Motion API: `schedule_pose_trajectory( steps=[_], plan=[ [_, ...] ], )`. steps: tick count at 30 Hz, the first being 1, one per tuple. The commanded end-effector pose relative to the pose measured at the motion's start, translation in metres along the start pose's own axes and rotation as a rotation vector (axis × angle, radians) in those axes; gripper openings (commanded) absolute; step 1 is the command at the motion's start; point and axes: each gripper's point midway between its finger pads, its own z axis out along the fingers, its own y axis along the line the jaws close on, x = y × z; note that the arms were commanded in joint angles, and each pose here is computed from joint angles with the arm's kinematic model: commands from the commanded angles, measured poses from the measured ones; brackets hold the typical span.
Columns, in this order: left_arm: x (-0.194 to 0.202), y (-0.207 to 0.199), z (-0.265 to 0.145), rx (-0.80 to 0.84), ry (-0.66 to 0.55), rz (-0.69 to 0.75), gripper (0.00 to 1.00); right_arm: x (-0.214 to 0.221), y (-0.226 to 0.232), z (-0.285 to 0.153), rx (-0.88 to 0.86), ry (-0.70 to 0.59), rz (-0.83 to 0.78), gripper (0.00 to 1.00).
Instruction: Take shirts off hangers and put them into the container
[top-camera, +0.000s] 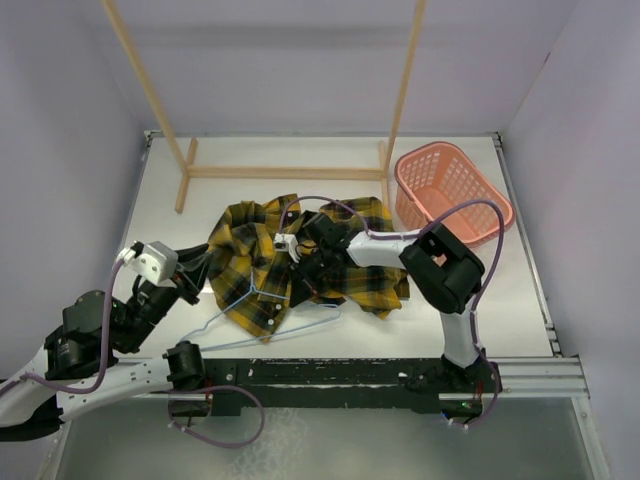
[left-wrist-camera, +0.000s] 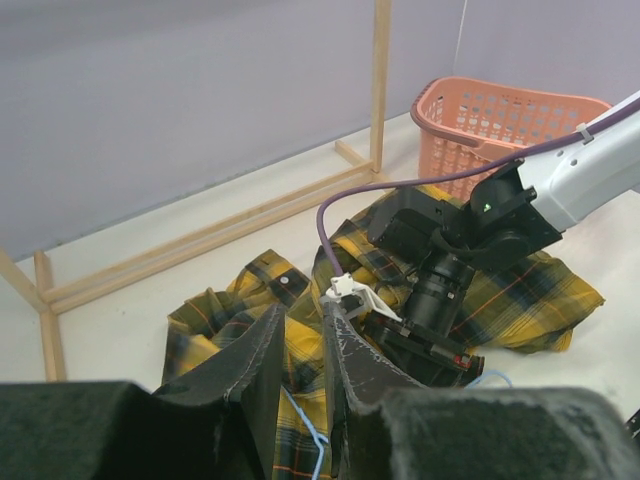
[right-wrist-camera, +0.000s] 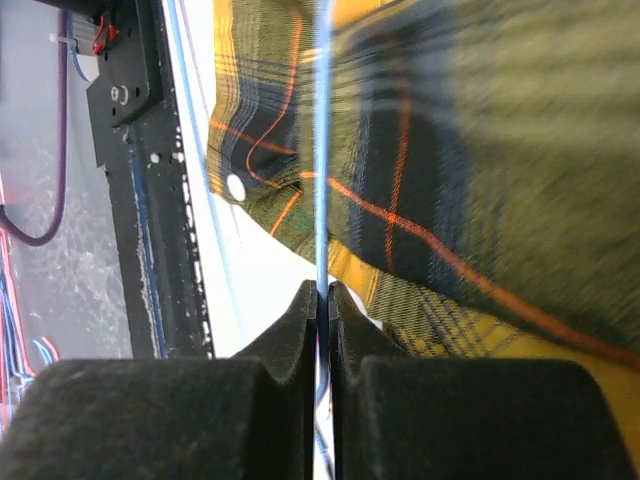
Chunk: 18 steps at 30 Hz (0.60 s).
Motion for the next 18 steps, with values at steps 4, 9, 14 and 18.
schedule_pose_trajectory(
  steps=[4,9,14,18],
  plan=[
    [-0.003,0.003,0.0,-0.02,-0.013,-0.031,0.26,-0.017,0.015,-0.01,0.014,-0.055,-0.013,0.0],
    [-0.004,0.006,-0.002,-0.033,-0.022,-0.047,0.26,-0.039,0.044,-0.039,0.041,-0.124,-0.013,0.0],
    [-0.004,0.009,-0.003,-0.045,-0.027,-0.053,0.26,-0.054,0.08,-0.085,0.129,-0.175,-0.032,0.0],
    [-0.007,0.011,-0.004,-0.051,-0.042,-0.061,0.25,-0.06,0.106,-0.124,0.209,-0.2,-0.059,0.0]
  ],
)
